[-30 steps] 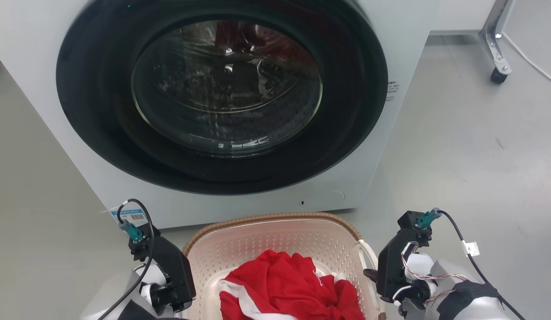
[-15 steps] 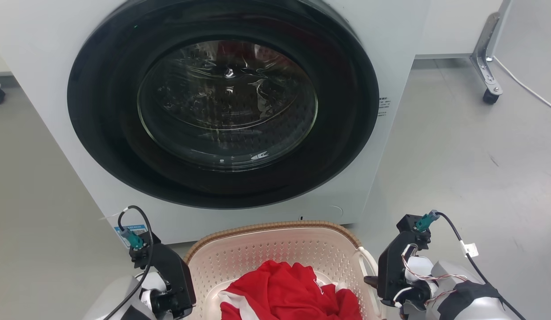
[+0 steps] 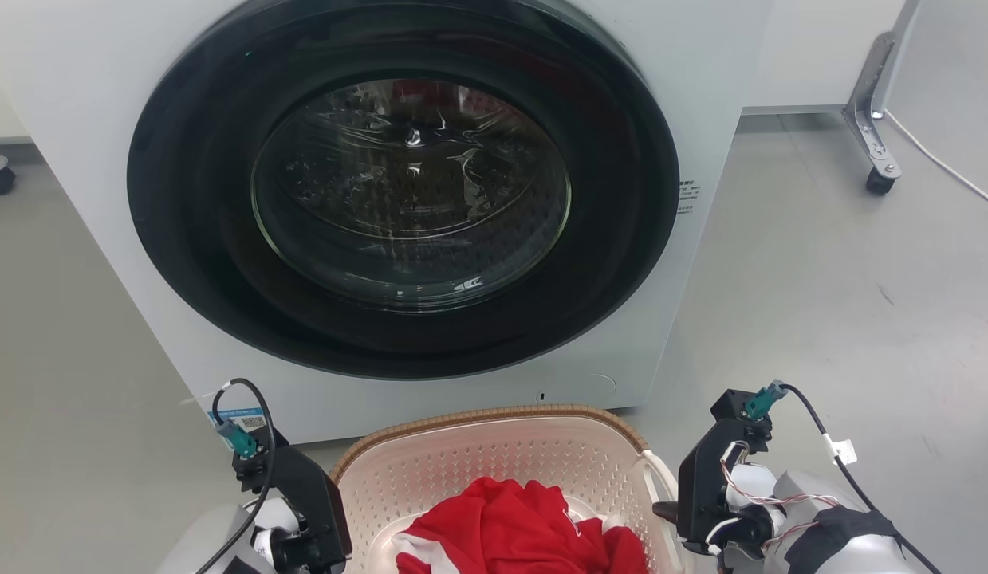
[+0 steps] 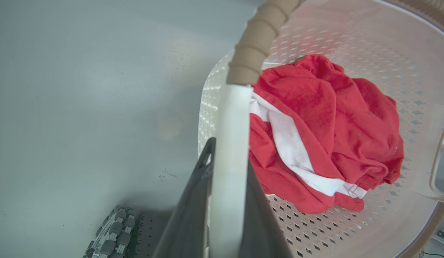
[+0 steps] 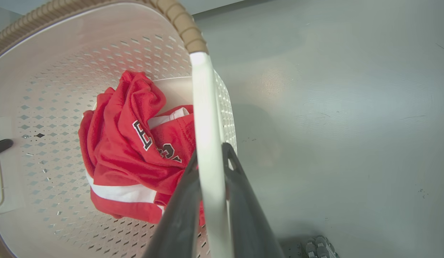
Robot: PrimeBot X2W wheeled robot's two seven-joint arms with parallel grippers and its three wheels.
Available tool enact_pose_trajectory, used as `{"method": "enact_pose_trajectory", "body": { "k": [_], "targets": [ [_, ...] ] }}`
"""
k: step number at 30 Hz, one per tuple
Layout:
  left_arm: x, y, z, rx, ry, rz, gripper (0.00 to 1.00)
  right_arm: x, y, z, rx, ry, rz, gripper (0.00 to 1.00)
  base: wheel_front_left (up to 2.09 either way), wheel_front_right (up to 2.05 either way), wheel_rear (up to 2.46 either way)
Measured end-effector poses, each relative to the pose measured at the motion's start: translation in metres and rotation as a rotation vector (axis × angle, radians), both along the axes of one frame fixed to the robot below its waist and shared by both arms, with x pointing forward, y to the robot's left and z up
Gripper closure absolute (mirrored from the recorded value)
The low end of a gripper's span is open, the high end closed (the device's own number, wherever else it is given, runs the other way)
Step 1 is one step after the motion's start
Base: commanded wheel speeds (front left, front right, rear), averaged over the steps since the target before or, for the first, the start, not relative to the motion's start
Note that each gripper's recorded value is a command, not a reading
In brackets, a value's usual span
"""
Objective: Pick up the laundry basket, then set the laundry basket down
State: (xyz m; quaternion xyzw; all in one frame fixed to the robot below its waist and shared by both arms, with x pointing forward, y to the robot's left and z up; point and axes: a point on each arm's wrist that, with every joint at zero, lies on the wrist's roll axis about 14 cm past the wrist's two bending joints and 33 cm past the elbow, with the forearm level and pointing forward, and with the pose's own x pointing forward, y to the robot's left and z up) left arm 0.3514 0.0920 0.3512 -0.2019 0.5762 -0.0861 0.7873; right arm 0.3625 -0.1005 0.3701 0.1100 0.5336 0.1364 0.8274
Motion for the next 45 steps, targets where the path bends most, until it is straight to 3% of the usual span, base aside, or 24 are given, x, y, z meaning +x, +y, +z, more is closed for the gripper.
{"method": "enact_pose_trajectory", "body": {
  "k": [45],
  "targets": [
    [0.0077, 0.005, -0.0012, 0.015, -0.04, 0.057, 1.0, 0.0022, 0.0046, -0.0004, 0.004, -0.001, 0.015, 1.0, 0.0, 0.0, 0.0]
  ]
}}
